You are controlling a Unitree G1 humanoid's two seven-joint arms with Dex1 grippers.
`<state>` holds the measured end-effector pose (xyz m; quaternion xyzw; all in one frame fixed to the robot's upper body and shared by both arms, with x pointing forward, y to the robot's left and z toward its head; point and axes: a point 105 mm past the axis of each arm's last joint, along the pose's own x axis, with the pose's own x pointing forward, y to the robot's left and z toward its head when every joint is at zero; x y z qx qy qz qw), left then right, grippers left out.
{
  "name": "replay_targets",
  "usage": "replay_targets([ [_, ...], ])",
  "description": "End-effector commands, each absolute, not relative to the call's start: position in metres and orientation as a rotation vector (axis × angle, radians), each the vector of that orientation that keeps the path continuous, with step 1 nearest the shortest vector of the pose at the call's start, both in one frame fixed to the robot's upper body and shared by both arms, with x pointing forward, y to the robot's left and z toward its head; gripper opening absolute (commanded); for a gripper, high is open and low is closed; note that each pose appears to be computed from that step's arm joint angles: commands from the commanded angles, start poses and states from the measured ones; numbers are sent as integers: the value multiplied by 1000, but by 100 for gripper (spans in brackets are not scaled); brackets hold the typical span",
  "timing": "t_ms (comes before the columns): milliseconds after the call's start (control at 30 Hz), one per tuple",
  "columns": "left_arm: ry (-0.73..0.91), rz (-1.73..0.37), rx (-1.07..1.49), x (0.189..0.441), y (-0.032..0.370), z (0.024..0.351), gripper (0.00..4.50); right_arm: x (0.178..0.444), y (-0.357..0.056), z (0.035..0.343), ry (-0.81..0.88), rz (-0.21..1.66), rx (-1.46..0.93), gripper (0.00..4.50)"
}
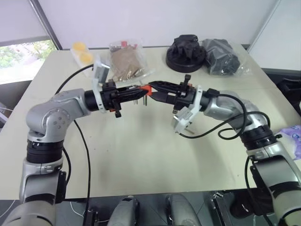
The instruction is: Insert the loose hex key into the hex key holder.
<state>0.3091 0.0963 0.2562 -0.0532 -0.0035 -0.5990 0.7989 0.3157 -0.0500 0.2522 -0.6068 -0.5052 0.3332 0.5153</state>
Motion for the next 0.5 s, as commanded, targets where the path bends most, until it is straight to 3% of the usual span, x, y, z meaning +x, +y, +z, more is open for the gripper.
replay_targets([
  [33,-39,-1281,-112,308,99,263,2,310,-51,275,-1276,745,-1440,101],
  [200,-40,-1277,-108,308,98,262,2,311,-51,270,-1250,774,-1439,101],
  [233,-41,-1276,-107,308,98,261,0,311,-51,269,-1244,779,-1437,208],
  [400,-43,-1273,-103,308,98,261,0,313,-51,267,-1218,779,-1442,447],
  [500,-54,-1260,-92,309,99,260,0,317,-54,263,-1167,791,-1446,447],
])
